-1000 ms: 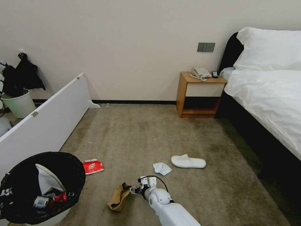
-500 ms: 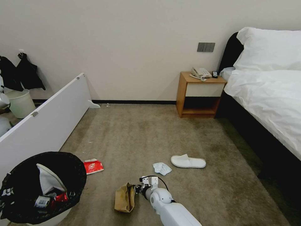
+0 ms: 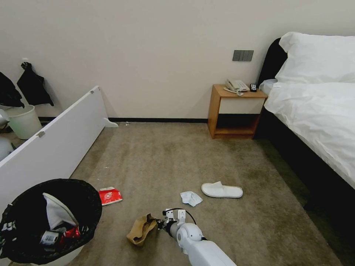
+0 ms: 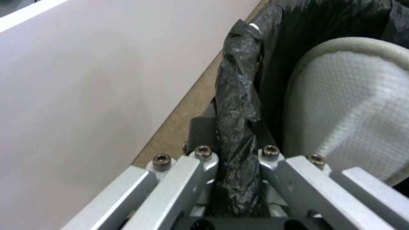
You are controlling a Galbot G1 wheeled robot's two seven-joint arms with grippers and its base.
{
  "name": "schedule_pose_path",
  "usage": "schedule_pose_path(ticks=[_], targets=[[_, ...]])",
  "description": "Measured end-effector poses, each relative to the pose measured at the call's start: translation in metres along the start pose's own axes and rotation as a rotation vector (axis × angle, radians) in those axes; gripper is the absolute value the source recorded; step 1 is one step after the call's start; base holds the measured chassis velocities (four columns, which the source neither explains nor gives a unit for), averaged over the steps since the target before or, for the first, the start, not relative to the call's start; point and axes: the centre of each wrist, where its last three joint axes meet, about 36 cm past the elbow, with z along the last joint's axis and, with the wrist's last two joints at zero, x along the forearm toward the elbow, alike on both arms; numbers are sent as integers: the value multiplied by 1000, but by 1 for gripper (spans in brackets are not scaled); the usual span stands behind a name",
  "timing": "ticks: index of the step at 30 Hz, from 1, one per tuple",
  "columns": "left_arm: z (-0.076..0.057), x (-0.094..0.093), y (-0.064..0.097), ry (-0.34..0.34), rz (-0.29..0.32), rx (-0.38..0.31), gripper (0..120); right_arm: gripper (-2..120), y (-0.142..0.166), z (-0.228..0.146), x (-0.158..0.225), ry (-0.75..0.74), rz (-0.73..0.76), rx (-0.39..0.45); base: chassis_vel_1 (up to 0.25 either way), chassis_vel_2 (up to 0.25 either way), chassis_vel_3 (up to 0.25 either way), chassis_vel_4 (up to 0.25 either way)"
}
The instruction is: Pick up the trash bin, then pick up the garbage from the floor and place it into the trash bin.
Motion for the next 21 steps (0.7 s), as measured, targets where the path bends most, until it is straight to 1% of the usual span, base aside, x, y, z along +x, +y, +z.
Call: schedule_pose_path(ticks=[7, 12, 14, 15, 16, 17, 19, 21], targets=[[0, 0, 0, -1, 1, 2, 4, 0, 1, -1, 0, -4, -10, 4, 0, 0, 0, 0], [0, -1, -1, -2, 2, 2, 4, 0, 10, 2, 3, -11, -29, 26, 0, 0, 0, 0], [-1, -1, -1, -3, 3, 2, 4, 0, 27, 4, 6, -24, -62, 56, 0, 0, 0, 0], [-1, -1, -1, -3, 3, 2, 4, 0, 27, 4, 6, -24, -62, 56, 0, 0, 0, 0], [0, -1, -1, -2, 5, 2, 4, 0, 39, 1, 10, -45, -83, 78, 0, 0, 0, 0], [0, -1, -1, -2, 5, 2, 4, 0, 39, 1, 10, -45, -83, 78, 0, 0, 0, 0], [2, -1, -3, 6, 11, 0, 4, 0, 55, -11, 17, -81, -109, 95, 0, 0, 0, 0], [2, -1, -4, 8, 14, -1, 4, 0, 61, -15, 20, -94, -119, 99, 0, 0, 0, 0]])
